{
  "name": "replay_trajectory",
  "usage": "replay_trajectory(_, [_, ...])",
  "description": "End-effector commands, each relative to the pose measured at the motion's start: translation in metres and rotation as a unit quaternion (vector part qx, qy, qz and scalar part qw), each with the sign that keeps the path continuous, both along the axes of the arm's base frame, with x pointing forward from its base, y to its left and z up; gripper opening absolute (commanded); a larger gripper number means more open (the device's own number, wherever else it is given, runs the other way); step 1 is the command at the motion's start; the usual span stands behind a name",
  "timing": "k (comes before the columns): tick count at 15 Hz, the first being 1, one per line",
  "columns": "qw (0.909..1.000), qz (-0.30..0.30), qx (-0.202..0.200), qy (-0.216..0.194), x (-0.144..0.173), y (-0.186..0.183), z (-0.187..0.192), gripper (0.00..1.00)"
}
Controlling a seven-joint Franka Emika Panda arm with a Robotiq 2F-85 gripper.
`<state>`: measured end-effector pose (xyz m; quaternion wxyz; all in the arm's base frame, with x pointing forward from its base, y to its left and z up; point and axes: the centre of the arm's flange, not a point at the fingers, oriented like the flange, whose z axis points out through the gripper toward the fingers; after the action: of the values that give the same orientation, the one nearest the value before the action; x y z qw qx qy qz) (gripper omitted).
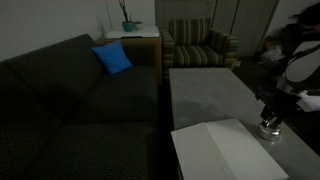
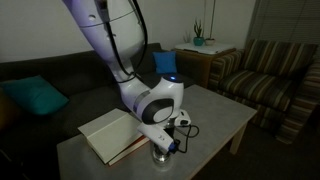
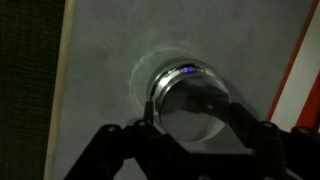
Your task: Close the candle tin
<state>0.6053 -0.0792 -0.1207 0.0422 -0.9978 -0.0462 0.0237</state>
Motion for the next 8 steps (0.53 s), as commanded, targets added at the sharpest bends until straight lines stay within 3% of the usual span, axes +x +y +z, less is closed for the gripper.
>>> replay_trajectory(1, [0.9997,0.0,-0.023,0.008,-0.009,0.011,-0.004,1.0])
replay_trajectory(8, [0.9943,0.0,-0.106,-0.002,-0.027,0.049,0.026,1.0])
